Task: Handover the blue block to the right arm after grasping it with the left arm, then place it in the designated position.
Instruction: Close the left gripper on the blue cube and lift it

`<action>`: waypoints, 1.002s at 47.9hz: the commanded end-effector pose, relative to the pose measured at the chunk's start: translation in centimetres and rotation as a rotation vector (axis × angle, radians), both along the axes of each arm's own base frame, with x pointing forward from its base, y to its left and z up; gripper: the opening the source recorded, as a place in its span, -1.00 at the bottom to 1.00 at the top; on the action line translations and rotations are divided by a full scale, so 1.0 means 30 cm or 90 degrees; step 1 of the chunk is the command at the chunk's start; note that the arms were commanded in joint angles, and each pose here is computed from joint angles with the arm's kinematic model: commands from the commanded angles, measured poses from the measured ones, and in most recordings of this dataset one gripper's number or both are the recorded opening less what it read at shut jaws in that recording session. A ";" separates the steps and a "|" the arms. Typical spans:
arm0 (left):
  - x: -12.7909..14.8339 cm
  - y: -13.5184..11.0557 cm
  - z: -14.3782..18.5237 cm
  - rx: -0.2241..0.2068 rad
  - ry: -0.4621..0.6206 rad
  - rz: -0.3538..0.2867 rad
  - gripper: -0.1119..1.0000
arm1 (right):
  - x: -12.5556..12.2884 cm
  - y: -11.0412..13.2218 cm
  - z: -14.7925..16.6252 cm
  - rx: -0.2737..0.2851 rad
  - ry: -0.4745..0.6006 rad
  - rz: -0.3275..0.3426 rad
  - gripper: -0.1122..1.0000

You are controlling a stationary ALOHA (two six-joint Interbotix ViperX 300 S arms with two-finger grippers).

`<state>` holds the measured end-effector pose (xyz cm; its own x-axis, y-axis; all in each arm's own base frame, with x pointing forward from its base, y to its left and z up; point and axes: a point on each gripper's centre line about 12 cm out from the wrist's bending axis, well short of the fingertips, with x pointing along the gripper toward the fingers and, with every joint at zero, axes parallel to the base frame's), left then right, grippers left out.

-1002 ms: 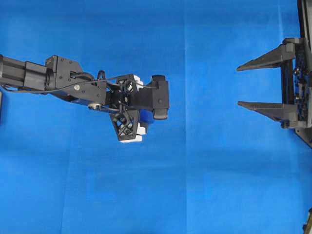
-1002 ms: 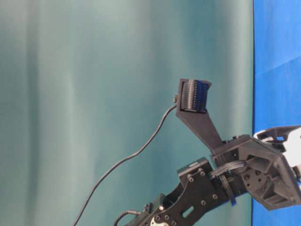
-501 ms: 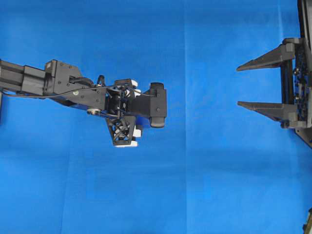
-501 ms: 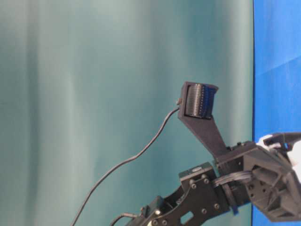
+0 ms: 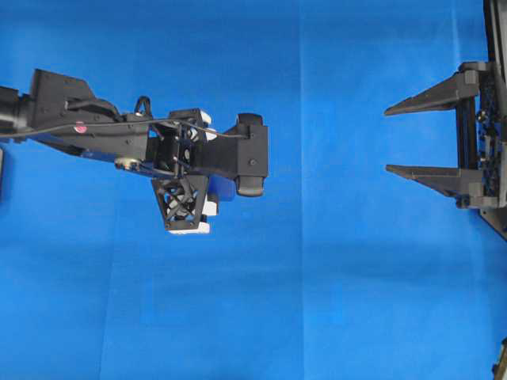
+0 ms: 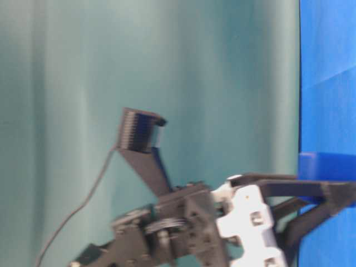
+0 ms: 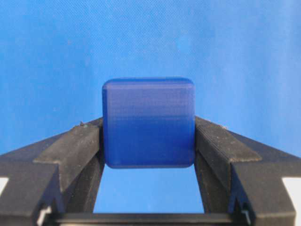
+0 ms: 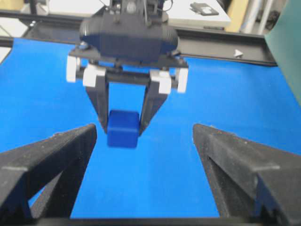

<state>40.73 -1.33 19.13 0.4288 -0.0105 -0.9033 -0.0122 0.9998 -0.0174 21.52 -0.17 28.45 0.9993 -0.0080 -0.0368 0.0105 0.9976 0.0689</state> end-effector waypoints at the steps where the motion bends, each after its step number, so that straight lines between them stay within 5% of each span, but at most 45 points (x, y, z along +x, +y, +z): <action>1: 0.010 -0.004 0.108 0.000 -0.028 -0.003 0.08 | 0.009 -0.001 0.034 0.001 -0.017 -0.001 0.91; 48: 0.025 -0.001 0.241 0.006 -0.003 -0.005 0.08 | 0.011 -0.001 0.033 0.002 -0.009 -0.001 0.91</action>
<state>41.59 -1.30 24.01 0.3757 -0.0040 -0.9267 -0.0063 1.0000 -0.0069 21.59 -0.17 28.49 0.9988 -0.0080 -0.0475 0.0112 0.9976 0.0689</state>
